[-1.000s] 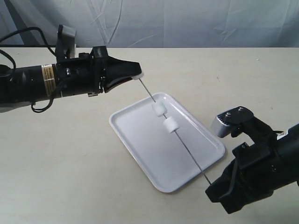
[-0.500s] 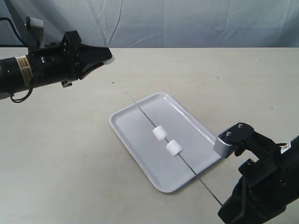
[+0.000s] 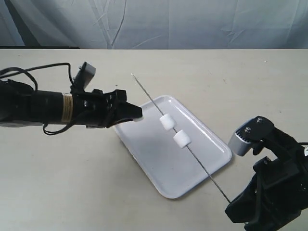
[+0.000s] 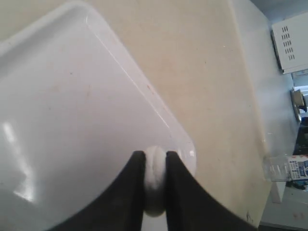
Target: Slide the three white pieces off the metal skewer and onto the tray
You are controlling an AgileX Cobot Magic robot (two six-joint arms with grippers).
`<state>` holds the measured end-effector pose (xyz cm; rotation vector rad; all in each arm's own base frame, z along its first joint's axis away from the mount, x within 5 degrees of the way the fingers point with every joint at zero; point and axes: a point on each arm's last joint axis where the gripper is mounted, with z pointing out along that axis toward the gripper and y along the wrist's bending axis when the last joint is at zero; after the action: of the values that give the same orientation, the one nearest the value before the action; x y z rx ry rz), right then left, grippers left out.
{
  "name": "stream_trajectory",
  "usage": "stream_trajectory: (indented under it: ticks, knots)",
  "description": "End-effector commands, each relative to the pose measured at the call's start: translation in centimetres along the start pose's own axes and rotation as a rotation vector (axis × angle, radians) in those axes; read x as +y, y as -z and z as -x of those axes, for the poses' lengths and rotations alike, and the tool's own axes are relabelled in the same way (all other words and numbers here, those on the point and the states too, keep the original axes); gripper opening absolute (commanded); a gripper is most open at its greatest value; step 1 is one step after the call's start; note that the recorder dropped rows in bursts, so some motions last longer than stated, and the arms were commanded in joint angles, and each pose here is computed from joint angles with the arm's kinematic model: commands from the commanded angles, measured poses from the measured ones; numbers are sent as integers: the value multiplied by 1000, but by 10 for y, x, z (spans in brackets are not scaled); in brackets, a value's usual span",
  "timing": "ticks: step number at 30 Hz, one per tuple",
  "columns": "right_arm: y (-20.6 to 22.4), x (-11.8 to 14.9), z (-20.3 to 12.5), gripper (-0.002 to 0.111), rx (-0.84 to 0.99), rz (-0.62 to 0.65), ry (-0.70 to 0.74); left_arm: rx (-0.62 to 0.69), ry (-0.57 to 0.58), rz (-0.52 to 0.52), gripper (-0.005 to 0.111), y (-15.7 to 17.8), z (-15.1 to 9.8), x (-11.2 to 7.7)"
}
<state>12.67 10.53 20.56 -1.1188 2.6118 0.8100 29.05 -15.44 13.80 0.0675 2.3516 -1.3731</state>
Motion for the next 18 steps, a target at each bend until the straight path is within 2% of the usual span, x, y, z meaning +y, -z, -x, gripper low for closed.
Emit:
stream_trajectory:
  ticks: [1,8,13,18]
  knots:
    - [1,0,0,-1,-3,-9,-7,-12,51,-88,13,-24,-9,4]
    - [1,0,0,-1,-3,-12,-13,58,26,-94,35,-49,-13,12]
    - [1,-1,-1,-1,10,-27,-5,33,33,-81,36,-49,-7,16]
    - [1,-4,0,-1,-3,-57,-21,-16,10,-170,36,-22,14,14]
